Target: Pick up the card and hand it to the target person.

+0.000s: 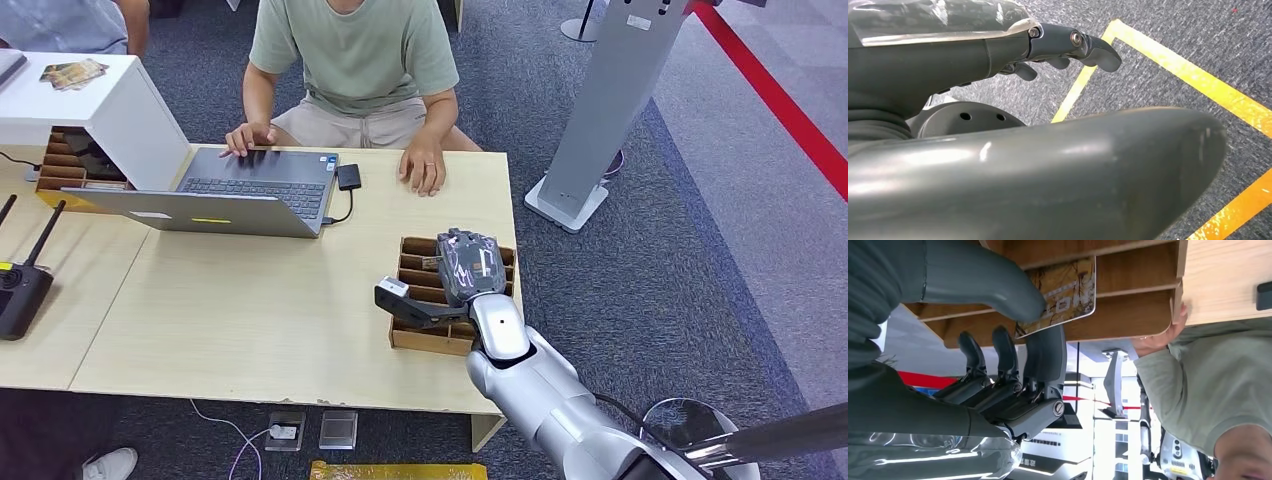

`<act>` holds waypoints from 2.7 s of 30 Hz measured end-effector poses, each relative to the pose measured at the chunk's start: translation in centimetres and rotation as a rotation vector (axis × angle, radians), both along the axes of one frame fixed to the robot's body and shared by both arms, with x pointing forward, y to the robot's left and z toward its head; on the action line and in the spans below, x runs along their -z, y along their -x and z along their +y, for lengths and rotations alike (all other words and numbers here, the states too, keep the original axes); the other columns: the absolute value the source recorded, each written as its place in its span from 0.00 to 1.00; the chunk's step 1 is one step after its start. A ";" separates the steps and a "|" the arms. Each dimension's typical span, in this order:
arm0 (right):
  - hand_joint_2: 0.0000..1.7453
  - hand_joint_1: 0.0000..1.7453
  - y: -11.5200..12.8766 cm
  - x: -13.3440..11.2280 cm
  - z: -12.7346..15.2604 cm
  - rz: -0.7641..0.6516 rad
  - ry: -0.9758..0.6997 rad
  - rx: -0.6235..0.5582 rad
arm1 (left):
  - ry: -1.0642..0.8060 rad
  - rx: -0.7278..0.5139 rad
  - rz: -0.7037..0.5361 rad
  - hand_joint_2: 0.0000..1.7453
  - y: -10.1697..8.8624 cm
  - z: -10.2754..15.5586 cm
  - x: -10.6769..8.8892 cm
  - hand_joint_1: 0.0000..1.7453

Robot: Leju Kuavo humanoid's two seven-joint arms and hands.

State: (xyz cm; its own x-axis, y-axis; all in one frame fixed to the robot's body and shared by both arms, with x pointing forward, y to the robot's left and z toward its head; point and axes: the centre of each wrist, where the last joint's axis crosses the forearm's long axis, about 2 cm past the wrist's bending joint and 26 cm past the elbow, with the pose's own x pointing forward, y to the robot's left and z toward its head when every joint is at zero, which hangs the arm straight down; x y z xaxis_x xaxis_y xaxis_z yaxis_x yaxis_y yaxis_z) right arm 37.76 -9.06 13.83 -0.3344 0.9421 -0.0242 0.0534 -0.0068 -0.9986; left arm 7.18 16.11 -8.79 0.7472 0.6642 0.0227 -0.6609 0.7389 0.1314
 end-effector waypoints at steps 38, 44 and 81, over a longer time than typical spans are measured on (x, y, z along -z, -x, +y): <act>1.00 0.94 -1.9 -8.5 0.4 -0.370 -0.253 -0.106 | 0.015 -0.060 -0.027 0.00 0.1 -0.2 0.0 0.00; 1.00 0.96 -2.4 -11.6 1.0 -0.468 -0.176 -0.169 | 0.021 -0.032 -0.048 0.00 0.1 0.1 0.1 0.00; 1.00 0.00 -4.0 -14.1 4.2 -0.174 -0.352 -0.243 | 0.023 0.023 -0.057 0.00 -0.1 1.9 0.5 0.00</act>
State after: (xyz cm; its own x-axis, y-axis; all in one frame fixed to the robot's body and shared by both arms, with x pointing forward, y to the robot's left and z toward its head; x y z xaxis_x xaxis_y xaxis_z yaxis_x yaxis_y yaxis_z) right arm 41.73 -4.84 27.92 -0.5657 0.7979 0.2081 0.1784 0.3648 -0.9138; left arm 7.28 17.97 -9.28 0.7602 0.6477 0.0503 -0.6496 0.7564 0.0766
